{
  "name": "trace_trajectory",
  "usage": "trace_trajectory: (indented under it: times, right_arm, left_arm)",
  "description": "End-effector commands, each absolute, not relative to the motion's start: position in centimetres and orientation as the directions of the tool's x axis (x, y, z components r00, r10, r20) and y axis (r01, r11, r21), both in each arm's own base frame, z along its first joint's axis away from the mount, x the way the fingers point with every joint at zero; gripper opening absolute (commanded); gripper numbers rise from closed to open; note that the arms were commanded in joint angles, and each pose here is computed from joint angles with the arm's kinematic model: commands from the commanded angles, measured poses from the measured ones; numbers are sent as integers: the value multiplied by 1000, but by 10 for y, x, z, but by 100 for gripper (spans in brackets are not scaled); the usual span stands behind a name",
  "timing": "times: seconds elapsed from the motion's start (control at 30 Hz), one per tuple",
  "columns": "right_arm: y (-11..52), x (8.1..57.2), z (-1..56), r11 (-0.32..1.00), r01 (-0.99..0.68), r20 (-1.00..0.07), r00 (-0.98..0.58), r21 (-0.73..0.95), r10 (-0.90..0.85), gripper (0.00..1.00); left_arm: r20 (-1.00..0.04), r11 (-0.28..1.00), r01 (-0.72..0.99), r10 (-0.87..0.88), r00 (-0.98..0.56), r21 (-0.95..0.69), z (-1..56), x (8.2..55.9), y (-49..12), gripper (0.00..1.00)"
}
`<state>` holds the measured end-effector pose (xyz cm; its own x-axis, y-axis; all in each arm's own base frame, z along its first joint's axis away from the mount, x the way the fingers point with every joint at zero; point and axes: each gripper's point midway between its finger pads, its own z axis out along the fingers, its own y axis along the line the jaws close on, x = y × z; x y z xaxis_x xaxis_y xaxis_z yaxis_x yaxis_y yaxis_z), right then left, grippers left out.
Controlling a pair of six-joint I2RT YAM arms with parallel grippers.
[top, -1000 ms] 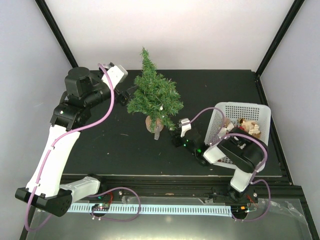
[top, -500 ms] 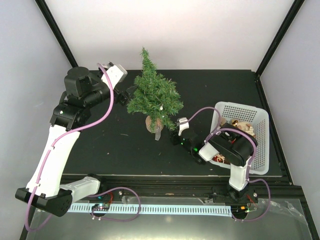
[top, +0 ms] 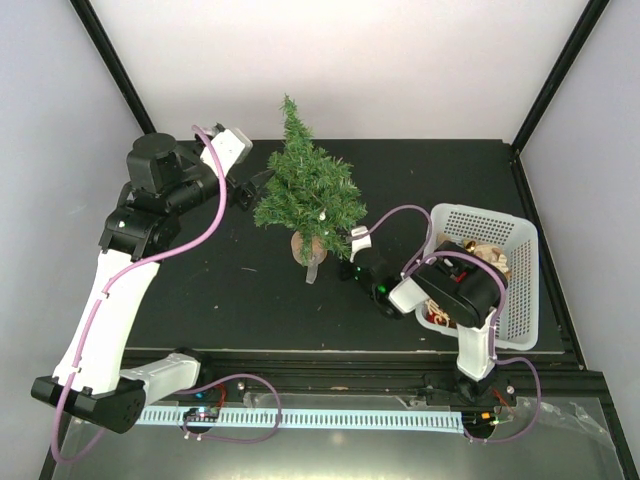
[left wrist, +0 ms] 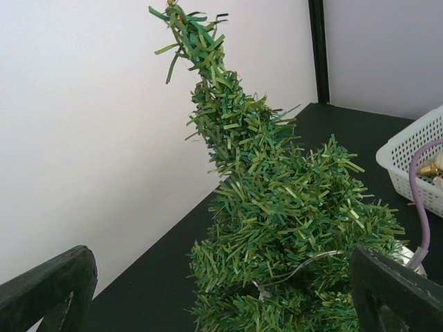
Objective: Decorate the small christmas tree
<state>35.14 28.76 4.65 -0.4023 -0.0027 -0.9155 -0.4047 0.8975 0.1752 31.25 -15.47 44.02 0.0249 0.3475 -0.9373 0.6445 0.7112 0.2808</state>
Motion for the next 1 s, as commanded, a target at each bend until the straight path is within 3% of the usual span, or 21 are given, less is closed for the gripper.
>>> trace_trajectory:
  times: [0.0,0.53,0.97]
  right_arm:
    - [283,362,47,919,-375,-922,-386,121,-36,11]
    - [225,338,68,965,-254,-937,-348,66,-28,7]
    - [195,328,165,981,-182,-974,-223,71,29,7]
  left_arm:
    - [-946,714,646,323,38,270,448,307,-153,99]
    - [-950,712,653,309,40,258,447,301,-152,99]
    - [-952,703,663,303,47,256,449,294,-153,99]
